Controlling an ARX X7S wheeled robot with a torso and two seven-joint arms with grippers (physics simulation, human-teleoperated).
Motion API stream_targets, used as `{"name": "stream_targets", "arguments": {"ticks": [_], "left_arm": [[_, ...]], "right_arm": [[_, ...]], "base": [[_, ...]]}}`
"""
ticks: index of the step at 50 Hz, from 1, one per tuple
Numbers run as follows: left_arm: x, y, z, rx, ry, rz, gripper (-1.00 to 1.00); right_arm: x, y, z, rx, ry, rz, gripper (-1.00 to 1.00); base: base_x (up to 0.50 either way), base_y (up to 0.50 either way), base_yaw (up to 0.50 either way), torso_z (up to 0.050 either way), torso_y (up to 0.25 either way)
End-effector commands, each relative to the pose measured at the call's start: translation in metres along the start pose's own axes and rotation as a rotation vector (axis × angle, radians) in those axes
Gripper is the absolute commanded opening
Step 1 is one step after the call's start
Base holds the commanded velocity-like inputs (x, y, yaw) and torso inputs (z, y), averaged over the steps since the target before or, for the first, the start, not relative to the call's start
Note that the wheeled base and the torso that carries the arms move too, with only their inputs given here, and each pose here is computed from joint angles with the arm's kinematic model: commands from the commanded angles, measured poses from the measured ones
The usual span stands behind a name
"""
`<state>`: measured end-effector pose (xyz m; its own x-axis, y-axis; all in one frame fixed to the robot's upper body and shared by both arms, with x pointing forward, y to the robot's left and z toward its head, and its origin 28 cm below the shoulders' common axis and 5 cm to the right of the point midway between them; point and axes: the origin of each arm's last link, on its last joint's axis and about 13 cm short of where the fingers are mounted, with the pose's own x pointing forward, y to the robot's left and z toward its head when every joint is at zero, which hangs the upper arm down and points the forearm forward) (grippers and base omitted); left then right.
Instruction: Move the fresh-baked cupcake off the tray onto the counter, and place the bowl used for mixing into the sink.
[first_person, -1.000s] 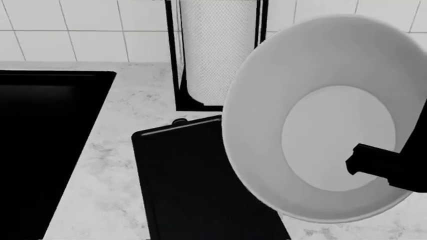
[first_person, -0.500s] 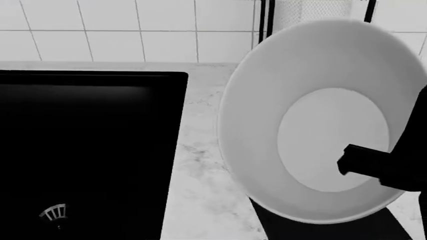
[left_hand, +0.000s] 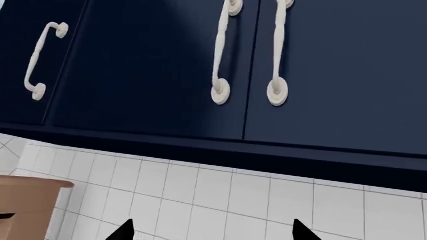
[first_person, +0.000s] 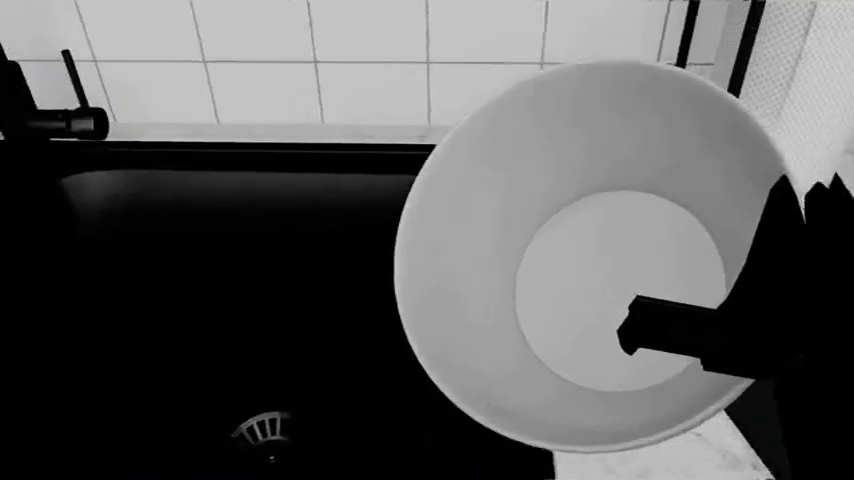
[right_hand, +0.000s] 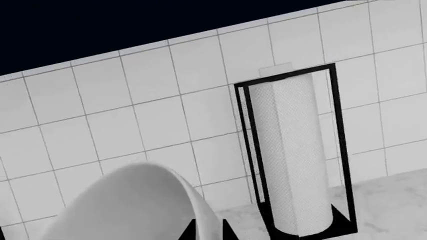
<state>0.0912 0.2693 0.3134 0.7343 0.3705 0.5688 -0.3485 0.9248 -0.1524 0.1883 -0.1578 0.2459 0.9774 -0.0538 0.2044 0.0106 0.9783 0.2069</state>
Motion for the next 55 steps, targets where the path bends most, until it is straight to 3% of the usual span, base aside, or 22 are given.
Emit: {"name": "stream_targets", "arguments": {"ticks": [1,9,28,30,35,39,48,55], "left_arm": [[0.0,0.001,-0.002,0.0,-0.001,0.004,1.0],[0.001,-0.001,-0.003,-0.002,0.005,0.009,1.0],[0.002,-0.003,-0.005,0.002,0.007,0.01,1.0],[0.002,-0.003,-0.005,0.001,0.008,0.013,1.0],[0.003,-0.004,-0.005,0.003,0.012,0.013,1.0],[0.003,-0.004,-0.005,0.001,0.015,0.013,1.0],[0.004,-0.006,-0.006,-0.004,0.027,0.012,1.0],[0.004,-0.007,-0.006,-0.004,0.031,0.009,1.0]], "right_arm": [[0.006,0.003,-0.005,-0.008,0.015,0.019,-1.0],[0.01,0.005,-0.009,-0.055,0.019,0.015,-1.0],[0.019,0.001,-0.023,-0.015,0.073,0.016,-1.0],[0.021,0.0,-0.027,0.032,0.101,0.044,-1.0],[0.026,0.001,-0.035,0.047,0.174,0.055,-1.0],[0.038,0.001,-0.05,0.113,0.317,0.081,-1.0],[0.076,-0.003,-0.078,0.217,0.584,0.018,-1.0],[0.092,-0.002,-0.088,0.254,0.693,0.002,-1.0]], "base": [[0.0,0.5,0.0,0.0,0.0],[0.0,0.5,0.0,0.0,0.0],[0.19,0.5,0.0,0.0,0.001],[0.15,0.14,0.0,0.0,0.0],[0.0,0.0,0.0,0.0,0.002],[0.0,0.0,0.0,0.0,0.0],[0.0,0.0,0.0,0.0,0.0],[0.0,0.0,0.0,0.0,0.0]]}}
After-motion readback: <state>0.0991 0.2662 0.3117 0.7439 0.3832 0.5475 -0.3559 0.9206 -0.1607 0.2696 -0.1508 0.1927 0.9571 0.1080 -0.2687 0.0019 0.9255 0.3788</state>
